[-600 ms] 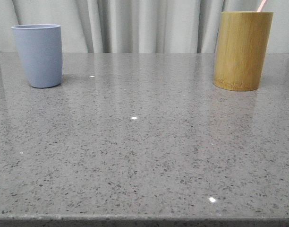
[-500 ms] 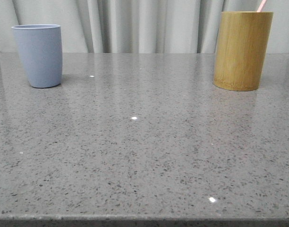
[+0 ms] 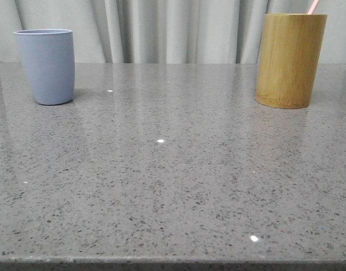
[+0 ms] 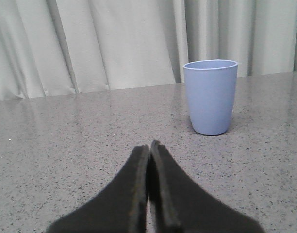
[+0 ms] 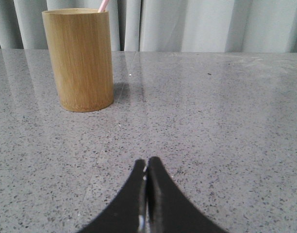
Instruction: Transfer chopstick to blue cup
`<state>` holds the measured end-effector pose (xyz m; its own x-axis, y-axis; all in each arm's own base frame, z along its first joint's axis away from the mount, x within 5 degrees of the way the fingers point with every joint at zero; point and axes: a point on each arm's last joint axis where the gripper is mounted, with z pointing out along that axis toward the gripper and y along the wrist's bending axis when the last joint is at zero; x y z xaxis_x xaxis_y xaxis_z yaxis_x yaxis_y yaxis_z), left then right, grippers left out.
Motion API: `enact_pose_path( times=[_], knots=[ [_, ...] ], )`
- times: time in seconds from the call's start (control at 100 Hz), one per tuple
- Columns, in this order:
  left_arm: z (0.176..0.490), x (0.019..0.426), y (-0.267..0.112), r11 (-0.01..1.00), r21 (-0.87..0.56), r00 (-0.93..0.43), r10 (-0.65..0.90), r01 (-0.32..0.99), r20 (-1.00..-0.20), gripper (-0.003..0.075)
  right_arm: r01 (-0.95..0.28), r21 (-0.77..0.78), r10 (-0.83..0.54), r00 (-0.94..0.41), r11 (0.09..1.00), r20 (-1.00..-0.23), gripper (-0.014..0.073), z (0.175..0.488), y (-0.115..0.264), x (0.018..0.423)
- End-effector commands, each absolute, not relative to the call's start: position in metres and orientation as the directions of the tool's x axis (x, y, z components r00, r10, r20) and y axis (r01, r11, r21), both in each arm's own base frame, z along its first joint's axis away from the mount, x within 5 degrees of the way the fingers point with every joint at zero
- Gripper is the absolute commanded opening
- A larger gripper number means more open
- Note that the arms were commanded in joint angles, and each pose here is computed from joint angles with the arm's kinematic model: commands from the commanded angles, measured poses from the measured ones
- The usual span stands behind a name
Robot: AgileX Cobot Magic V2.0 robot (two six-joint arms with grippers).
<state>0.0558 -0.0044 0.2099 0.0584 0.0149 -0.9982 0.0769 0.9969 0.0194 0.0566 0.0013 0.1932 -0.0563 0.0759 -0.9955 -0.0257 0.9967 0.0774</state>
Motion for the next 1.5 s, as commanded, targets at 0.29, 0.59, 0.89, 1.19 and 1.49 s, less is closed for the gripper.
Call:
enact_pose_path(
  times=[0.29, 0.59, 0.89, 1.19, 1.49],
  knots=[
    [0.216, 0.053, -0.004, 0.997, 0.005, 0.162, -0.007, 0.072, -0.987, -0.0019, -0.045, 0.062, 0.066, 0.105, 0.997, -0.992, -0.0068, 0.207, 0.002, 0.055],
    [0.235, 0.048, -0.004, 0.995, -0.044, 0.154, -0.057, 0.086, -0.986, -0.0019, -0.057, 0.099, 0.108, 0.187, 0.993, -0.976, -0.0068, 0.231, 0.002, 0.050],
    [0.293, 0.036, -0.006, 0.992, -0.044, -0.011, -0.043, 0.115, -0.999, -0.0019, -0.029, 0.099, 0.101, 0.092, 0.995, -0.991, -0.0068, 0.300, 0.000, 0.036],
    [0.352, 0.054, -0.012, 0.987, -0.071, -0.314, -0.022, 0.147, -0.949, -0.0019, 0.009, 0.099, 0.100, -0.121, 0.995, -0.988, -0.0068, 0.361, -0.001, 0.044],
    [0.377, 0.078, -0.022, 0.966, -0.176, -0.403, -0.087, 0.188, -0.911, -0.0019, 0.031, 0.103, 0.108, -0.296, 0.994, -0.949, -0.0068, 0.383, -0.001, 0.061]
  ],
)
